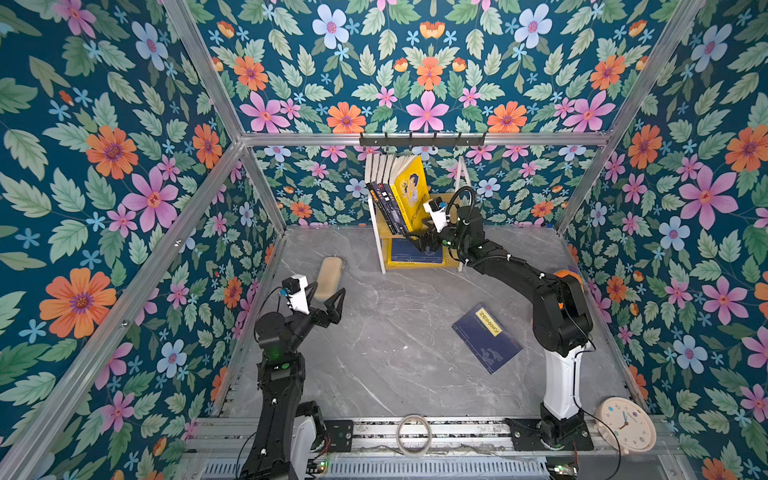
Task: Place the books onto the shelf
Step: 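Open the right gripper and draw it back from the shelf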
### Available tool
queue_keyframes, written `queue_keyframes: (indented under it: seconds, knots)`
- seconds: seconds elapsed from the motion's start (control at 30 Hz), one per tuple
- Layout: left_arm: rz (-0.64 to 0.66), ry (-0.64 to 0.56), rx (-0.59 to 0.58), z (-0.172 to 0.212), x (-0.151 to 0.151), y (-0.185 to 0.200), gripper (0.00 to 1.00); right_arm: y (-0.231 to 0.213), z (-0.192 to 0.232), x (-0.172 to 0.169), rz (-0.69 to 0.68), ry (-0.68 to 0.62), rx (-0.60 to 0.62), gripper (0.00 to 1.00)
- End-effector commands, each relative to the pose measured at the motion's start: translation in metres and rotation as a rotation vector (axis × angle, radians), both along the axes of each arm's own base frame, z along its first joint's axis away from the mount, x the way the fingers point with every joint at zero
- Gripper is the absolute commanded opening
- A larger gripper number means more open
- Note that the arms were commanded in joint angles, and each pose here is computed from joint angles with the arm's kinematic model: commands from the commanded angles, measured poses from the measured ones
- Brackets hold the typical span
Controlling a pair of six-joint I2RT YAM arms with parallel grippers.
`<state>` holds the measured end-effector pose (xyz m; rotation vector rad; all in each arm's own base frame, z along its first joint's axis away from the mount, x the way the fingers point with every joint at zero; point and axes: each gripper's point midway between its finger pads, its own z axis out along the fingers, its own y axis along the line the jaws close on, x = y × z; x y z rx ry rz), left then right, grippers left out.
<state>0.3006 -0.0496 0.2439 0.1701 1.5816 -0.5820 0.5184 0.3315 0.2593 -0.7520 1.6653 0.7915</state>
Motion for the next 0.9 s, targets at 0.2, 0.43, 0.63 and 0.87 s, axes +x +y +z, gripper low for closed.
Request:
queue_keyframes:
  seconds: [0.2,0.43,0.63,0.87]
  knots:
    - [0.009,-0.028,0.016,0.005,-0.001,0.002,1.00,0.006,-0.014,0.000,0.073,0.047,-0.044,0.85]
    - [0.003,-0.031,0.019,0.005,-0.002,0.000,1.00,0.010,-0.014,0.004,0.107,0.042,-0.084,0.80]
    - [0.004,-0.033,0.026,0.005,-0.002,0.000,1.00,0.010,-0.010,0.005,0.130,0.043,-0.096,0.75]
    - [0.000,-0.039,0.026,0.007,-0.003,-0.001,1.00,0.007,-0.005,-0.001,0.144,0.044,-0.104,0.81]
